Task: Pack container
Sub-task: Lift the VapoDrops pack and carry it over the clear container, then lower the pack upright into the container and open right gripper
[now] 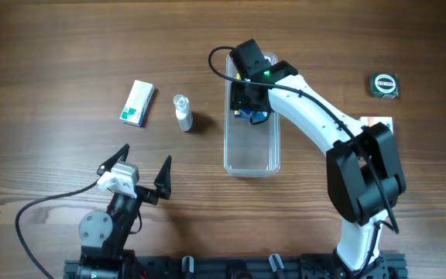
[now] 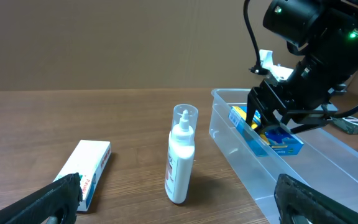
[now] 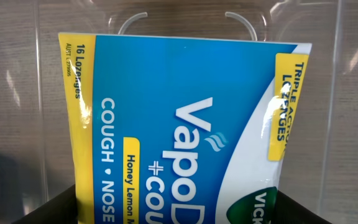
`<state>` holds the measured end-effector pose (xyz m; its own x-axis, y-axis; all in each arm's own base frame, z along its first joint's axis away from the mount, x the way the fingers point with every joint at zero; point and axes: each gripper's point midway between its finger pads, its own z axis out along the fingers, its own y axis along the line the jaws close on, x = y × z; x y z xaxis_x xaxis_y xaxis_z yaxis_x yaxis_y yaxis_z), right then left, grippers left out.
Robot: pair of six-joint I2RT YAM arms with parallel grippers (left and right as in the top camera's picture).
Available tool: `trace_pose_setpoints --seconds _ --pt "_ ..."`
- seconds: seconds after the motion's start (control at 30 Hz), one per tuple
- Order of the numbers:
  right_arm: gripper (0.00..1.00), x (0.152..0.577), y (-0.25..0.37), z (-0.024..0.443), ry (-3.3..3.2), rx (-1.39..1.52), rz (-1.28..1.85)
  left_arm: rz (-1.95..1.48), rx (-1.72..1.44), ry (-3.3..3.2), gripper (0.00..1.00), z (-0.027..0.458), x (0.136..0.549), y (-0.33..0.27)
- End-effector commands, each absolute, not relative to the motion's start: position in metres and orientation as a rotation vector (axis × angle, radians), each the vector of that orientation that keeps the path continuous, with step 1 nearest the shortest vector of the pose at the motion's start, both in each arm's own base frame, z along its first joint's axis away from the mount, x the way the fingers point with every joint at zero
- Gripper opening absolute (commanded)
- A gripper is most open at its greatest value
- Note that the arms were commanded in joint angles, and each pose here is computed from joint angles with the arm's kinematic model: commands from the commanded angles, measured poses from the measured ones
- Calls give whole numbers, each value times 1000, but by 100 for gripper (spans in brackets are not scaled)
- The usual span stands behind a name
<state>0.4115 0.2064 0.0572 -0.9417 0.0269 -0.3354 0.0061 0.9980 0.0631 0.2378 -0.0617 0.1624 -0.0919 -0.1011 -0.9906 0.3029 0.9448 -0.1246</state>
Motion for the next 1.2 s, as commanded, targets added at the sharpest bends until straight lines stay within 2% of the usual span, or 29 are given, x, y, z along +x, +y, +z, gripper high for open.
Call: trace_pose_setpoints --seconds 0.0,0.1,0.37,0.57,0.73,0.83,1.0,1.03,1.17 --pt "74 417 205 53 2783 54 68 -333 173 1630 100 161 237 -62" --pt "79 419 206 54 2773 44 73 -333 173 1630 100 161 237 -62" --pt "86 426 197 56 2739 39 5 -333 173 1630 100 161 237 -62" --pt "87 424 196 56 2747 39 1 -333 173 1630 100 161 237 -62" --pt "85 404 187 68 2818 17 -37 -333 173 1630 100 161 237 -62" --pt "68 384 192 75 2903 -71 21 -333 173 1630 100 161 237 -62" --pt "53 369 187 72 2966 -83 -6 -333 173 1630 100 161 237 -62" --pt "40 360 193 71 3002 -151 48 -333 173 1630 100 161 237 -62" --pt "22 352 194 69 3036 -171 74 -333 173 1630 100 161 237 -62"
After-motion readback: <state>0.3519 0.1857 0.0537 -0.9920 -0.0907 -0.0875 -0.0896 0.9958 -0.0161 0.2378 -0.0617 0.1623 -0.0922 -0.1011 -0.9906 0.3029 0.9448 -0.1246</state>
